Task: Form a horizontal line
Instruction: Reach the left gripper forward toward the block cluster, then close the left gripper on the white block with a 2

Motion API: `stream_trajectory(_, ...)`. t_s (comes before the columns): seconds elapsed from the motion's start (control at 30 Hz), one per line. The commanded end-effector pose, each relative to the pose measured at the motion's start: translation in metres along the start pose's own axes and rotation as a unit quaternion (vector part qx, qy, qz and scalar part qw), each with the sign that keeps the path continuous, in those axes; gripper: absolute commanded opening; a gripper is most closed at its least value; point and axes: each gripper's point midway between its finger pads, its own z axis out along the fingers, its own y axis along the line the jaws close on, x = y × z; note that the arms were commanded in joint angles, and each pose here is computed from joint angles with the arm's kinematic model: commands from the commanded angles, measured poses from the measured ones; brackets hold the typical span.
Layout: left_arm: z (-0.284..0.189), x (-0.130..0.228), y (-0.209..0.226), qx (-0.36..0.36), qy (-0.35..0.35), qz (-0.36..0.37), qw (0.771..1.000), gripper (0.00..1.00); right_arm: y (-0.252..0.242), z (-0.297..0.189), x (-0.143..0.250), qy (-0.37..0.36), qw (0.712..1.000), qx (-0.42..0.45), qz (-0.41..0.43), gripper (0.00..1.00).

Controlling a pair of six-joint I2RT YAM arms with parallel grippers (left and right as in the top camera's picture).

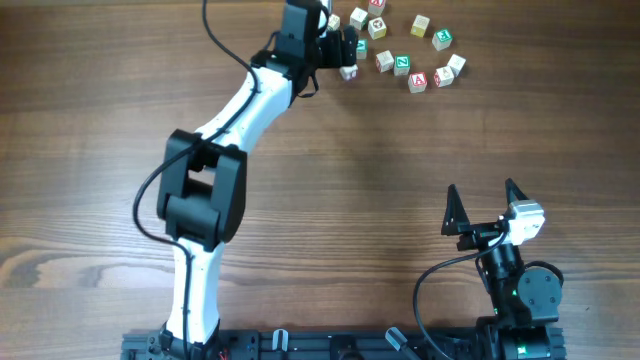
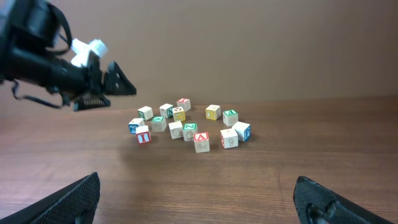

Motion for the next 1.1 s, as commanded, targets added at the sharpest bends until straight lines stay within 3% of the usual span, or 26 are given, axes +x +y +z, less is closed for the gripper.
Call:
stream_trajectory(0.0,0.02,0.01,0.022,-0.043,-0.003,0.018,0.999,0.93,-0.001,0.0,0.0,-0.001,1.0,0.003,-0.005,1.0)
stream_trajectory(0.43,0.055,0.028,0.039,-0.049,-0.018,0.043,0.998,0.94,-0.001,0.0,0.0,-0.001,1.0,0.003,-0.005,1.0)
stream_trajectory(0.8,0.073,0.039,0.064,-0.075,-0.027,0.053,0.995,0.88,-0.001,0.0,0.0,-0.001,1.0,0.003,-0.005,1.0)
stream_trajectory(1.07,0.074,0.034,0.063,-0.073,-0.037,0.053,0.995,0.63,-0.001,0.0,0.0,-0.001,1.0,0.003,-0.005,1.0)
